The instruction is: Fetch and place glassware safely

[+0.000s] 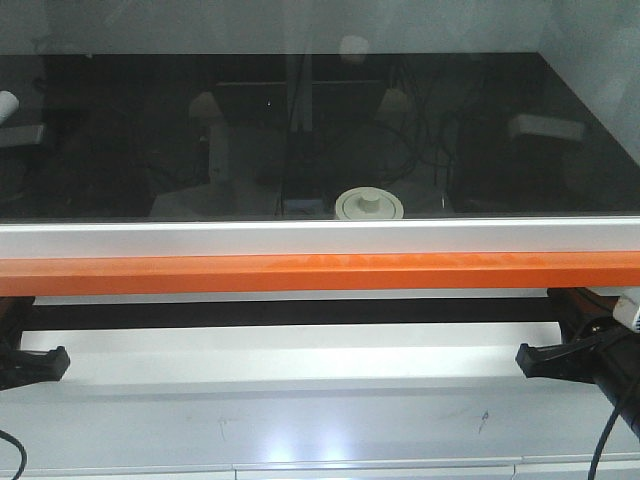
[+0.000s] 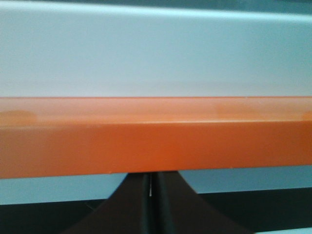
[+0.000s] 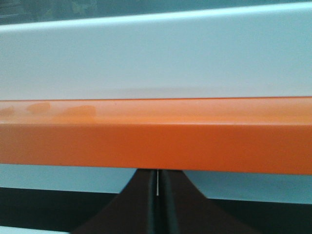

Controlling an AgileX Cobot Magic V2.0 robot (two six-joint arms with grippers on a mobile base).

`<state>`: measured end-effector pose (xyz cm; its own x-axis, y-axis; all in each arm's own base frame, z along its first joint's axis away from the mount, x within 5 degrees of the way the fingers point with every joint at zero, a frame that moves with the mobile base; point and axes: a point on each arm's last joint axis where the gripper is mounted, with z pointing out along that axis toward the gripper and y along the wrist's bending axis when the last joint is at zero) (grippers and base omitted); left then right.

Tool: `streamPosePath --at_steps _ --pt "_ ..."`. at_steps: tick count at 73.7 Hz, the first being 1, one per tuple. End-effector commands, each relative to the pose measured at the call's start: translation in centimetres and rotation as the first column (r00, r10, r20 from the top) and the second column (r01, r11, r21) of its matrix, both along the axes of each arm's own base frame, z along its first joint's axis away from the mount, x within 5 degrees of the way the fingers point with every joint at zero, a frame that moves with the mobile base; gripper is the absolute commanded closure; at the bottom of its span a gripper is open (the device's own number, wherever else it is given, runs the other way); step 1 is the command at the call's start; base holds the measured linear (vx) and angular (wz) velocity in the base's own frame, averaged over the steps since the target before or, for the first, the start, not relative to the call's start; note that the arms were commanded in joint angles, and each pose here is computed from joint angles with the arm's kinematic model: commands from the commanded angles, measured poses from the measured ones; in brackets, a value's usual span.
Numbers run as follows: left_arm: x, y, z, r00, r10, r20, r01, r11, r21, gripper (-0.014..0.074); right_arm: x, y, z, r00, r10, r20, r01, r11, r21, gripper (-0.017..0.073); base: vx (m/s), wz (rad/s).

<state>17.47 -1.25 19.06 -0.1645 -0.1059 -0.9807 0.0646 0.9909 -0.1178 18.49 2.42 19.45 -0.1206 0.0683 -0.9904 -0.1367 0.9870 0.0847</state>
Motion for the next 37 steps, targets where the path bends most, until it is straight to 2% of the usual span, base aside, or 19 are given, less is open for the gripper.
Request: streamPosePath --at_steps 1,37 --pt "0.66 -0.09 2.24 0.984 0.003 0.176 0.001 1.000 -0.021 0.0601 0.44 0.01 2.40 0.980 -0.011 0.199 0.003 0.999 0.039 0.0560 0.00 0.00" --pt "0.61 -0.10 2.82 0.972 0.003 0.236 0.004 1.000 -0.026 0.0601 0.28 0.09 3.20 0.961 -0.003 0.277 -0.013 0.998 0.058 0.0560 0.00 0.00"
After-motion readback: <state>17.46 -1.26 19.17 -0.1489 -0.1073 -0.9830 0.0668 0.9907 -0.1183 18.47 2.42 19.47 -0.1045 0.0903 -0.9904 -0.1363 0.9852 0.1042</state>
